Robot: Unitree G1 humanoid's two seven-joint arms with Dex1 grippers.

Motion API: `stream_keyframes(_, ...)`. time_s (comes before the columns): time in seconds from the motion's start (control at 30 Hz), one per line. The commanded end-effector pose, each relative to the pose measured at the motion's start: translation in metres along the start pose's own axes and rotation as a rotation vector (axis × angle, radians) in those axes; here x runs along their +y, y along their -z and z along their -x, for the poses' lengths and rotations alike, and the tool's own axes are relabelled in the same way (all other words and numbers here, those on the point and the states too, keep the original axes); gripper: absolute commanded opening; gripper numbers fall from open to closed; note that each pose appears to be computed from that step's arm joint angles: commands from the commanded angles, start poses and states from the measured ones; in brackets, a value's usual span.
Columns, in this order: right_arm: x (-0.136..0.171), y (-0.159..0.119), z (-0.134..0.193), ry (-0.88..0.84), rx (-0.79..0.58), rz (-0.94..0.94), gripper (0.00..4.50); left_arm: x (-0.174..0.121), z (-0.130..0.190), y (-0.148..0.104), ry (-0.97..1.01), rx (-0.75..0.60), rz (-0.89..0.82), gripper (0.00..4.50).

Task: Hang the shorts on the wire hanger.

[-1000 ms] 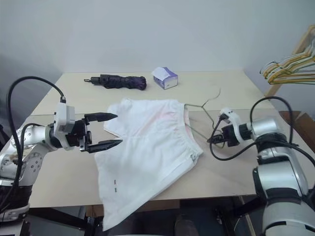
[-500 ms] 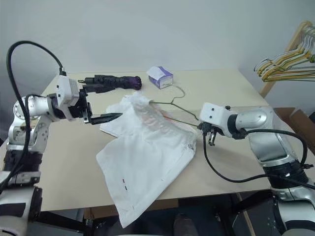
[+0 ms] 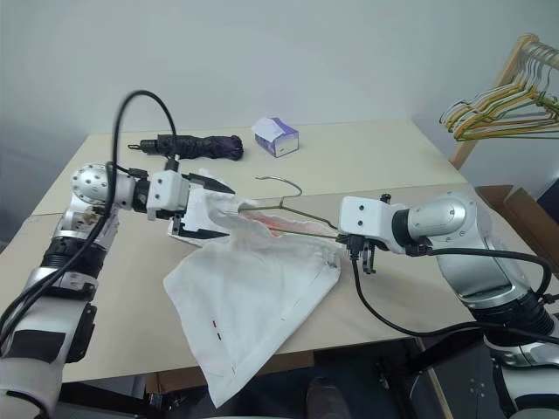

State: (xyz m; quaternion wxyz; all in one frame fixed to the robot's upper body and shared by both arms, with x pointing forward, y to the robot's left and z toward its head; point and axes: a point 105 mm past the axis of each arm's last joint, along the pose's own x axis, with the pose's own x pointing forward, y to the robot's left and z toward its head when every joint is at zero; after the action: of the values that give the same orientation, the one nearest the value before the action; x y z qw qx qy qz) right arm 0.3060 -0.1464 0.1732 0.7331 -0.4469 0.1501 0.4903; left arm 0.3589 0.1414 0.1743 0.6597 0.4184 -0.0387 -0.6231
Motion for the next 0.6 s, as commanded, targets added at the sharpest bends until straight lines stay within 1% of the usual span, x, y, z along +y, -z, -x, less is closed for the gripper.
stream_keyframes(0.03,-0.0074,-0.0163,0.0100,0.028,-0.032,0.038,0.00,0.0107,-0.0031,0.0006,-0.029,0.025,-0.049,3.86)
stream_keyframes(0.13,-0.0072,-0.0182,0.0117,0.023,-0.045,0.018,0.00,0.0109,-0.0066,-0.0006,-0.024,0.001,-0.045,2.89)
stream_keyframes(0.4,-0.0060,-0.0172,0.0138,0.015,-0.048,0.002,0.00,0.0116,-0.0067,-0.0036,-0.022,-0.039,-0.025,0.07)
stream_keyframes(0.6,-0.0033,-0.0178,0.0160,-0.010,-0.076,0.061,0.00,0.0133,-0.0065,-0.0053,-0.050,-0.061,-0.004,0.03)
